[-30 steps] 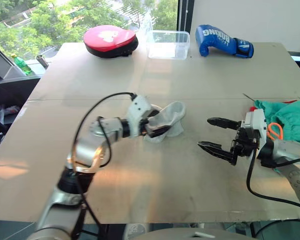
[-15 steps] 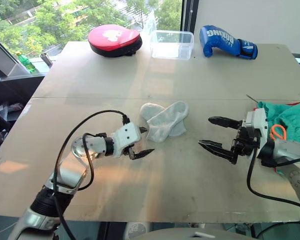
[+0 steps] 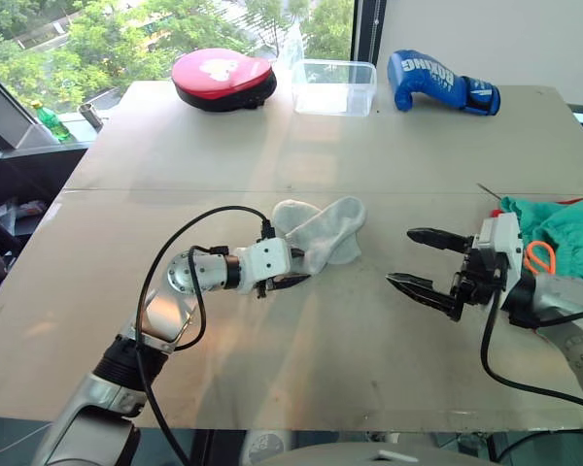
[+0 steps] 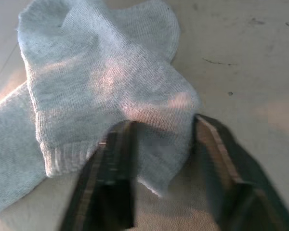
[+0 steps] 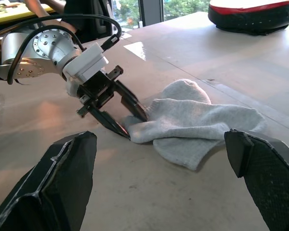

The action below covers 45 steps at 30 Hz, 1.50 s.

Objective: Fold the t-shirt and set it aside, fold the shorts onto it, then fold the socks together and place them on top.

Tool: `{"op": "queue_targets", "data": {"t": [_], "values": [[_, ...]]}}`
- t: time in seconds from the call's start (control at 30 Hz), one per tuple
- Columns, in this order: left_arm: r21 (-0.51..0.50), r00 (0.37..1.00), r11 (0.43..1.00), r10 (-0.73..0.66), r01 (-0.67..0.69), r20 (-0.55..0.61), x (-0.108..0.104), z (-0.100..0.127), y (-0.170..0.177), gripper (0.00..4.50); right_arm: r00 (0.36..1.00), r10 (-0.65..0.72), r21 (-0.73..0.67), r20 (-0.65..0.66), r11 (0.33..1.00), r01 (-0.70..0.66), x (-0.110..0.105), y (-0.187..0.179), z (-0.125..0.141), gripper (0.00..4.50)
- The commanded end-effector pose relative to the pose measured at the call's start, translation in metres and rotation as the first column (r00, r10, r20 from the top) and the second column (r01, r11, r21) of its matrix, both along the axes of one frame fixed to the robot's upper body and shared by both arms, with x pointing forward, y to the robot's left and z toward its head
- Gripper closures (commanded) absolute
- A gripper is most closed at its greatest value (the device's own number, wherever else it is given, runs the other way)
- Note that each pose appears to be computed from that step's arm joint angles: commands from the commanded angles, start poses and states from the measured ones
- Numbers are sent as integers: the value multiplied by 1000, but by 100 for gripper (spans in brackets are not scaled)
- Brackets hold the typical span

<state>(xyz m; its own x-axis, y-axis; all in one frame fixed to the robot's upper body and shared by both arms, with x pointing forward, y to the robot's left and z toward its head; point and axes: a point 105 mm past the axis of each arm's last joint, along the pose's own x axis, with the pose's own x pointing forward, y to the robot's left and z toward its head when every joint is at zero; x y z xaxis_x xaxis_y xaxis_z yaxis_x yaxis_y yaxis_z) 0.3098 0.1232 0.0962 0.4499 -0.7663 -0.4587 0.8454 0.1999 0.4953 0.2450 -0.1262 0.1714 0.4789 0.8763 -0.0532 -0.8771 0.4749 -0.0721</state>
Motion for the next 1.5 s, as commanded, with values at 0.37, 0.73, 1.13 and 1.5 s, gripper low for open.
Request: {"op": "queue_targets", "data": {"t": [0.37, 0.73, 1.13, 1.5], "values": [[-209, 985, 967, -159, 144, -59, -18, 90, -28, 445, 999, -19, -9, 44, 1000, 20, -4, -6, 10, 0], [-513, 831, 856, -331, 65, -448, -64, 142, -37, 445, 998, -53, -24, 37, 998, 54, -2, -18, 10, 0], [-383, 754, 844, 38, -375, -655, -23, 74, 16, 445, 1000, 28, -18, 1, 999, -28, -6, 9, 4, 0], [-432, 846, 815, 127, -386, -518, -14, 151, 88, 445, 1000, 15, -31, -8, 999, -15, -5, 1, 4, 0]]}}
